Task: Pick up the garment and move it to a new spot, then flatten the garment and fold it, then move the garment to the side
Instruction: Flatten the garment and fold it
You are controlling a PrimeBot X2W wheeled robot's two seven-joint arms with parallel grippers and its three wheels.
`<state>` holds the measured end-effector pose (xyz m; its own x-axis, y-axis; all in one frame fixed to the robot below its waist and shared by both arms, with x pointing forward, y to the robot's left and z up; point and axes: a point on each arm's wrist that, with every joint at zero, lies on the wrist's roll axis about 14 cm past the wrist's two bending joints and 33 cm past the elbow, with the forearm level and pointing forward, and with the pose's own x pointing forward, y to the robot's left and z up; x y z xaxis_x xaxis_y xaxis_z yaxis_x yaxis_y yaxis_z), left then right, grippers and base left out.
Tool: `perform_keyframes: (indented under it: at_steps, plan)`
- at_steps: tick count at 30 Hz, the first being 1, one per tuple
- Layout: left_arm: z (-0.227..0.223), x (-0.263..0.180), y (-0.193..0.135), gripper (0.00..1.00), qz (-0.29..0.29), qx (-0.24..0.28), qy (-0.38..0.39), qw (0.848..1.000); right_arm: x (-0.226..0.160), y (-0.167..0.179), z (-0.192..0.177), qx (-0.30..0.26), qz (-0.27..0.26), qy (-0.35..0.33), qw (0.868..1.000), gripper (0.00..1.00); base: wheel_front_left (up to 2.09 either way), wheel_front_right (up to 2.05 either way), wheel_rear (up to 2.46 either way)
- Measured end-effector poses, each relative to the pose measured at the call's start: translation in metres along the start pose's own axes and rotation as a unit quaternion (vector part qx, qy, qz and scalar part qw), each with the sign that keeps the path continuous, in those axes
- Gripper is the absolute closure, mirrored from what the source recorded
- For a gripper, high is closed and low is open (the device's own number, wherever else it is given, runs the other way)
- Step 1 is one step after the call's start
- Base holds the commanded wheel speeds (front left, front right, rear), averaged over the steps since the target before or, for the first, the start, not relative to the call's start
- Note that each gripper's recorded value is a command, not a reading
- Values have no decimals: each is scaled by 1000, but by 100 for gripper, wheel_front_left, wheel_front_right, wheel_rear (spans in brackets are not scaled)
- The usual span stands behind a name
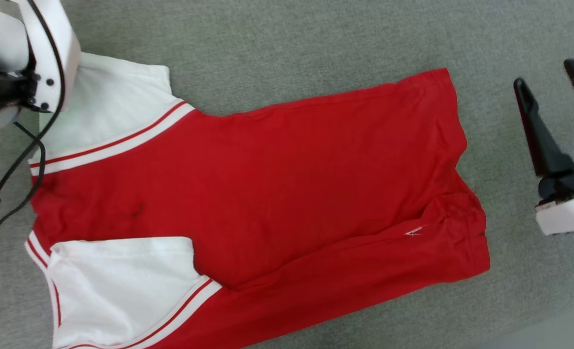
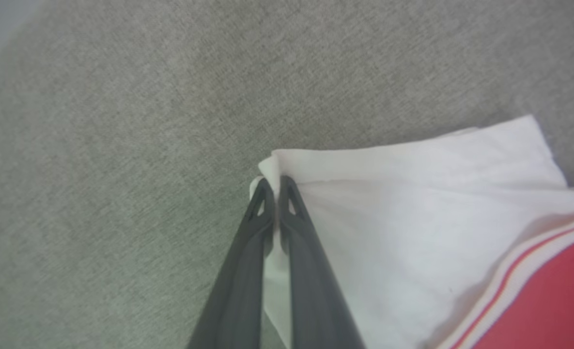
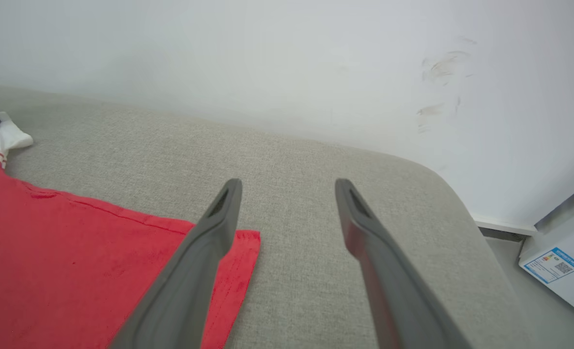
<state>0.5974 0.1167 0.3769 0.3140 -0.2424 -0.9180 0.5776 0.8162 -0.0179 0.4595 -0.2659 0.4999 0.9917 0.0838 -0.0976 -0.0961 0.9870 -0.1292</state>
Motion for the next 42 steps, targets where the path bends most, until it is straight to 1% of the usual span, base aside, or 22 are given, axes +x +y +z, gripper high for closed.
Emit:
perform_keyframes:
  at_steps: [1,3,5,8,11,15,20,22,28,30,32,33,35,36,37,42]
  plan:
    - [0,-4,0,100,3,5,-2,1000,3,0,4,-9,7,4,1000,0,0,0,0]
    - [4,-12,-3,100,3,13,-17,1000,5,3,0,-31,32,48,998,0,0,0,0]
    - [9,-22,-8,100,1,21,-35,999,11,1,7,-47,49,72,995,0,0,0,0]
    - [14,-36,-14,100,-2,33,-59,998,18,2,1,-72,80,145,984,0,0,0,0]
    - [16,-49,-17,100,1,43,-76,996,21,6,-14,-91,109,230,963,0,0,0,0]
    - [16,-59,-22,100,1,58,-89,994,25,14,-32,-110,141,331,926,0,0,0,0]
    - [16,-65,-24,100,2,75,-100,992,37,22,-51,-123,161,416,886,0,0,0,0]
    - [15,-64,-24,100,2,80,-102,992,42,28,-61,-119,169,442,873,0,0,0,0]
    - [12,-59,-24,100,0,88,-106,990,55,46,-95,-123,188,485,845,0,0,0,0]
    - [12,-57,-22,100,0,89,-106,990,53,52,-111,-125,197,499,835,0,0,0,0]
    - [9,-54,-21,100,-1,89,-104,991,51,52,-124,-135,200,515,822,0,0,0,0]
    - [8,-52,-20,100,-2,88,-103,991,50,53,-129,-135,203,521,818,0,0,0,0]
    - [6,-49,-18,100,-3,86,-101,991,50,53,-134,-131,205,526,815,0,0,0,0]
    - [5,-49,-18,100,-2,85,-101,991,50,53,-135,-126,206,525,816,60,0,0,0]
    - [6,-49,-17,100,-1,84,-104,991,52,53,-135,-124,206,520,820,100,0,0,0]
    - [8,-62,-15,100,8,84,-124,989,64,56,-117,-108,204,465,855,100,0,0,0]
